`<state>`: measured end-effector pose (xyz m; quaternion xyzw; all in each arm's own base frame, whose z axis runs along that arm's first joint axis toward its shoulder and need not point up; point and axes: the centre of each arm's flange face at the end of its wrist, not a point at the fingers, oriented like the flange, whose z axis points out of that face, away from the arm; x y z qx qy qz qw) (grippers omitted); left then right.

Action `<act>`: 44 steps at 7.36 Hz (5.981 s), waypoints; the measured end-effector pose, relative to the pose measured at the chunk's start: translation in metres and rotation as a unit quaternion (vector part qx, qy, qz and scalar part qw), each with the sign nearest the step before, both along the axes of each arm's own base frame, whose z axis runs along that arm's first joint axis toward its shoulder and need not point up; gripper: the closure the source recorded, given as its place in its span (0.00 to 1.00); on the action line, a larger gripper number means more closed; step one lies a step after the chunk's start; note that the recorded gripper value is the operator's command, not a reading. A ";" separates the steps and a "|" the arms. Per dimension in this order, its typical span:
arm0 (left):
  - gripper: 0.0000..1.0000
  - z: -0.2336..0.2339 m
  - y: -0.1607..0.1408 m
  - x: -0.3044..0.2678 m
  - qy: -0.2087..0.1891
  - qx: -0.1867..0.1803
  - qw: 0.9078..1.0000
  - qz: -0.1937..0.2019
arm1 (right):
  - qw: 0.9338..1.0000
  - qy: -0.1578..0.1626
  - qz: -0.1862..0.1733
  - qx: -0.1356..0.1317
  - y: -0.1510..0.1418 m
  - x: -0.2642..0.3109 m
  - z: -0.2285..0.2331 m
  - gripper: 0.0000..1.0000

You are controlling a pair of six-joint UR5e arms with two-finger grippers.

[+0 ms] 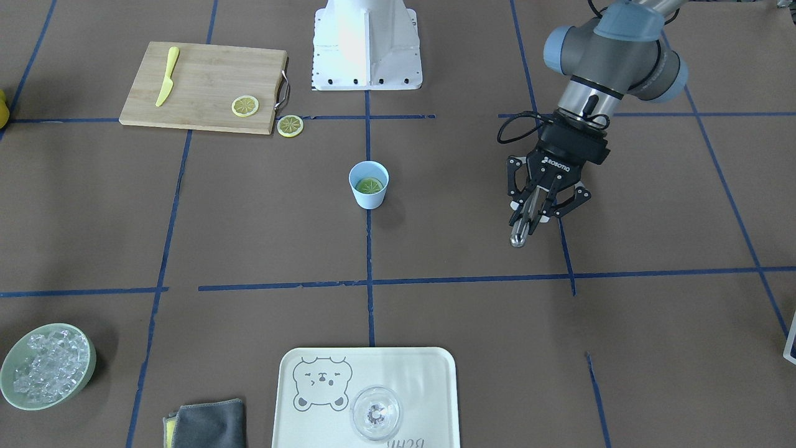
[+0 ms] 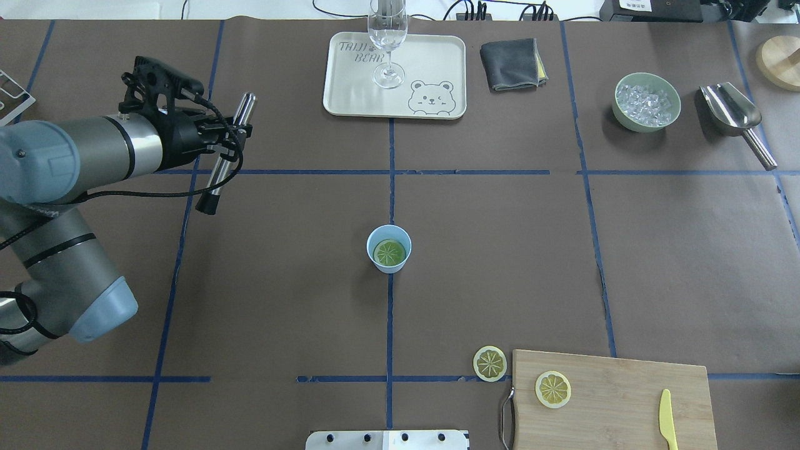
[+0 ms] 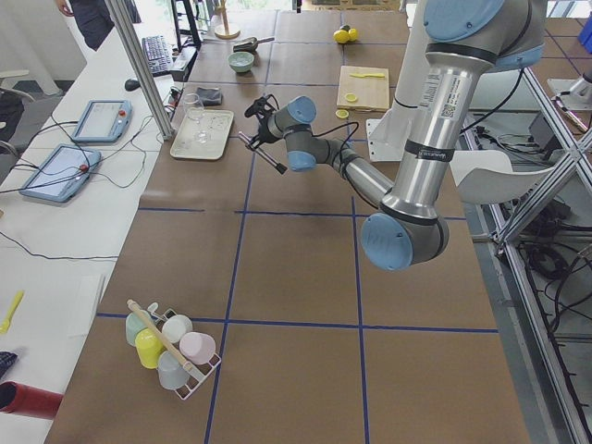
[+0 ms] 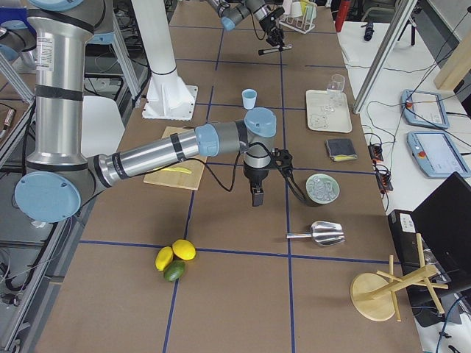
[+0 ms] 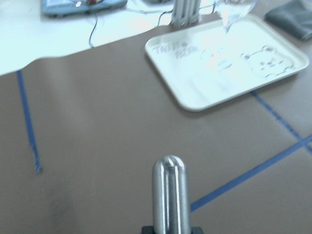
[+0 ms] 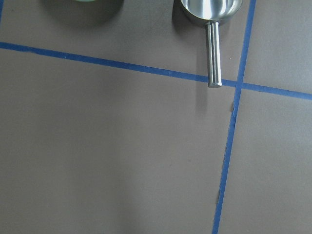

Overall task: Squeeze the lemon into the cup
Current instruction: 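Grasp the rod with the left gripper and lift it upright, then carry the upright rod with the left gripper over the blue cup, then push the rod down into the cup onto the lemon slice, then lift the rod out of the cup and move it back toward its spot, then lower the rod onto the table and open the left gripper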

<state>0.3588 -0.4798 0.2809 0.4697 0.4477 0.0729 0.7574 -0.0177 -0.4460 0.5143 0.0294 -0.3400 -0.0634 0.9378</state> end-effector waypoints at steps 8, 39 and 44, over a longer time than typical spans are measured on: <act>1.00 -0.090 0.038 0.114 0.271 0.208 0.938 -0.055 | 0.999 -0.017 -0.021 0.022 0.039 0.066 0.042 0.00; 1.00 0.009 -0.032 -0.037 -0.192 -0.232 0.953 0.036 | 1.000 -0.015 -0.011 -0.001 0.051 0.076 0.068 0.00; 1.00 0.149 -0.011 -0.053 -0.163 -0.296 0.941 0.006 | 1.000 -0.013 -0.010 0.000 0.051 0.077 0.068 0.00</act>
